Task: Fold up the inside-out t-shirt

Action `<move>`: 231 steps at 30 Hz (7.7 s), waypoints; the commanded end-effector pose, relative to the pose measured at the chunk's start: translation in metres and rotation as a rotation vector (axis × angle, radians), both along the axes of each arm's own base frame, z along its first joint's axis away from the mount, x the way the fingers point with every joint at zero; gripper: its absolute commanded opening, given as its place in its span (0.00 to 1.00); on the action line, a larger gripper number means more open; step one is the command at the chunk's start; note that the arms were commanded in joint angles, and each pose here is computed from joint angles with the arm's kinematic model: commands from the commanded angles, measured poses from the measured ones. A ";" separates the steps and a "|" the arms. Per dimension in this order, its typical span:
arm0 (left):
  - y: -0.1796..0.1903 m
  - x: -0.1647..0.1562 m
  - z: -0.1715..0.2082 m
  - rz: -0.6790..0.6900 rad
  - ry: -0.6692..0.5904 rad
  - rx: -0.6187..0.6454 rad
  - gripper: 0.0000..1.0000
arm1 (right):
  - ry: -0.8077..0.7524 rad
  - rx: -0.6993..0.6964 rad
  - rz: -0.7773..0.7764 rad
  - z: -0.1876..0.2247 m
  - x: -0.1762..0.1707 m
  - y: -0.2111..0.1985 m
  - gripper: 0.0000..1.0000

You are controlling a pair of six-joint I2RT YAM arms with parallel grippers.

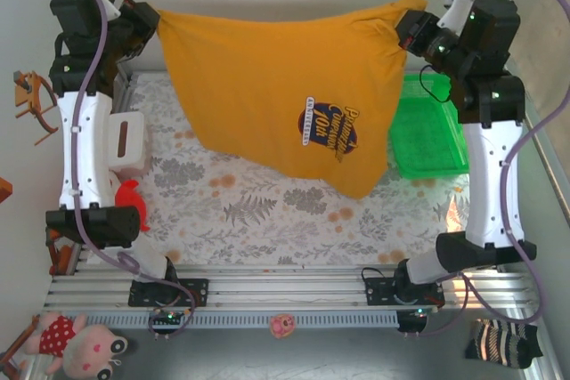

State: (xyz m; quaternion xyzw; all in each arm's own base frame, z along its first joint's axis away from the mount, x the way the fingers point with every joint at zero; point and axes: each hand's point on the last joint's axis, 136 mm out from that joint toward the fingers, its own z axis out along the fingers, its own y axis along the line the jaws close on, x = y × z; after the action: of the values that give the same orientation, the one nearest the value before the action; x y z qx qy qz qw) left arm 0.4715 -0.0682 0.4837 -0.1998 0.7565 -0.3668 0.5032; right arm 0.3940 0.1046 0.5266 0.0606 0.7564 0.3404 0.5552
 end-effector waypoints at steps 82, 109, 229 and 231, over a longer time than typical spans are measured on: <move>0.001 -0.122 -0.347 -0.031 0.782 0.305 0.76 | 0.927 -0.343 -0.094 -0.417 -0.143 0.007 0.46; -0.007 -0.176 -0.468 -0.064 1.064 0.278 0.84 | 0.876 -0.234 -0.138 -0.408 -0.139 0.003 0.56; 0.004 0.103 -0.387 -0.067 0.706 0.047 0.94 | 0.839 -0.308 -0.001 -0.460 0.188 0.026 0.47; 0.002 0.104 -0.390 -0.070 0.706 0.045 0.94 | 0.848 -0.300 0.009 -0.467 0.188 0.030 0.47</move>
State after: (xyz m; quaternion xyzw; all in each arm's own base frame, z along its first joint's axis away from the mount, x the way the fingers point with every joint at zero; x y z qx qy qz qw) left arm 0.5636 -0.0581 0.0777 -0.2827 0.9076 -0.2472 0.1874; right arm 0.5782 0.1264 0.0486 0.1191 0.9615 0.1576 0.1910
